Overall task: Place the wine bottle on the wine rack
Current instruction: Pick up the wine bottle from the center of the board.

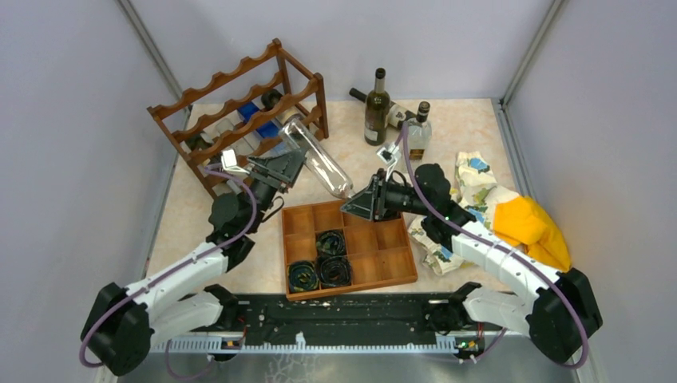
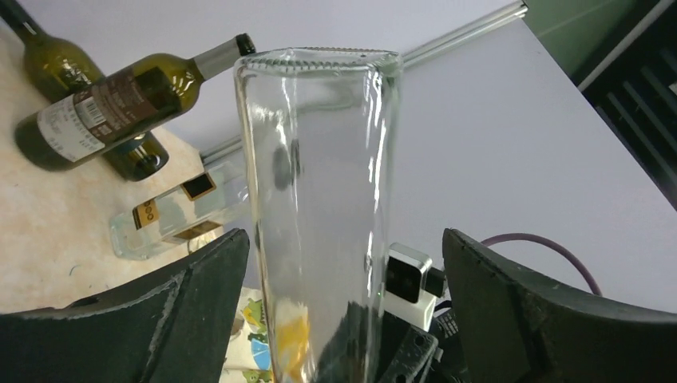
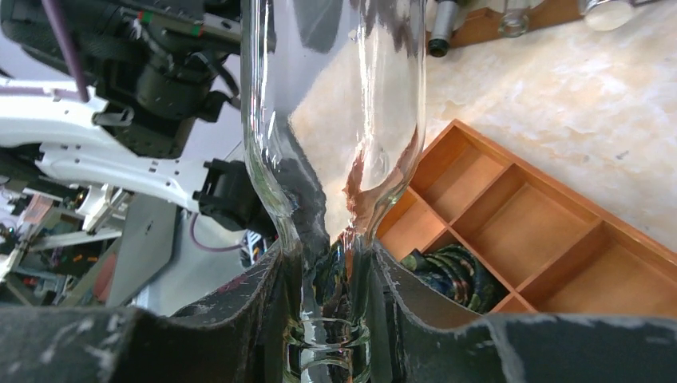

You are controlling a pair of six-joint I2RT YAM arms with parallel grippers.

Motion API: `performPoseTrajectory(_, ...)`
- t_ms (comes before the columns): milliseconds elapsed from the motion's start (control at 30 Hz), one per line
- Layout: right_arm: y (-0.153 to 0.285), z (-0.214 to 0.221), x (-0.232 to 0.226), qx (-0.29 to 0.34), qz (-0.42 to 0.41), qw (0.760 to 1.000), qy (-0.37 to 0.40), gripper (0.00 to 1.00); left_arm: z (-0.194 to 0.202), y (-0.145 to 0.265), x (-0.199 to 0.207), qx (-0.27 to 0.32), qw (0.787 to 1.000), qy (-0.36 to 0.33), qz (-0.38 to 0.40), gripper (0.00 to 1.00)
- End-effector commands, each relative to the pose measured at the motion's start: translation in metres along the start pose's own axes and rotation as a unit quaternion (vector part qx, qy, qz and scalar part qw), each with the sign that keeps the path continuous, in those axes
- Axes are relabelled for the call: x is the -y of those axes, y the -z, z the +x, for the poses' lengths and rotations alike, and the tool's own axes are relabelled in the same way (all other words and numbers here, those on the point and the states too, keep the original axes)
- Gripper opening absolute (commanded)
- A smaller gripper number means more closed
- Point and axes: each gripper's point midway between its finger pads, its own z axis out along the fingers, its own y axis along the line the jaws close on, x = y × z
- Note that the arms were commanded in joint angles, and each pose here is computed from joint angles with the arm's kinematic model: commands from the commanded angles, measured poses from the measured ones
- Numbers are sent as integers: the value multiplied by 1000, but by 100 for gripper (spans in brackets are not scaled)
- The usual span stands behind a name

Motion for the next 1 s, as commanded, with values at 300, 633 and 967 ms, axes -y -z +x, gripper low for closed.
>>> performPoseTrajectory(300,13,-46,-7,71,-15,996,47,0,-12,43,-55,-23,975,-122,-186,99)
performPoseTrajectory(633,9,-36,38,4,50,990,129,0,-39,30,15,-53,950,-280,-128,98)
performPoseTrajectory(967,-11,-42,66,-18,65,988,136,0,-69,-4,60,-94,884,-437,-136,98)
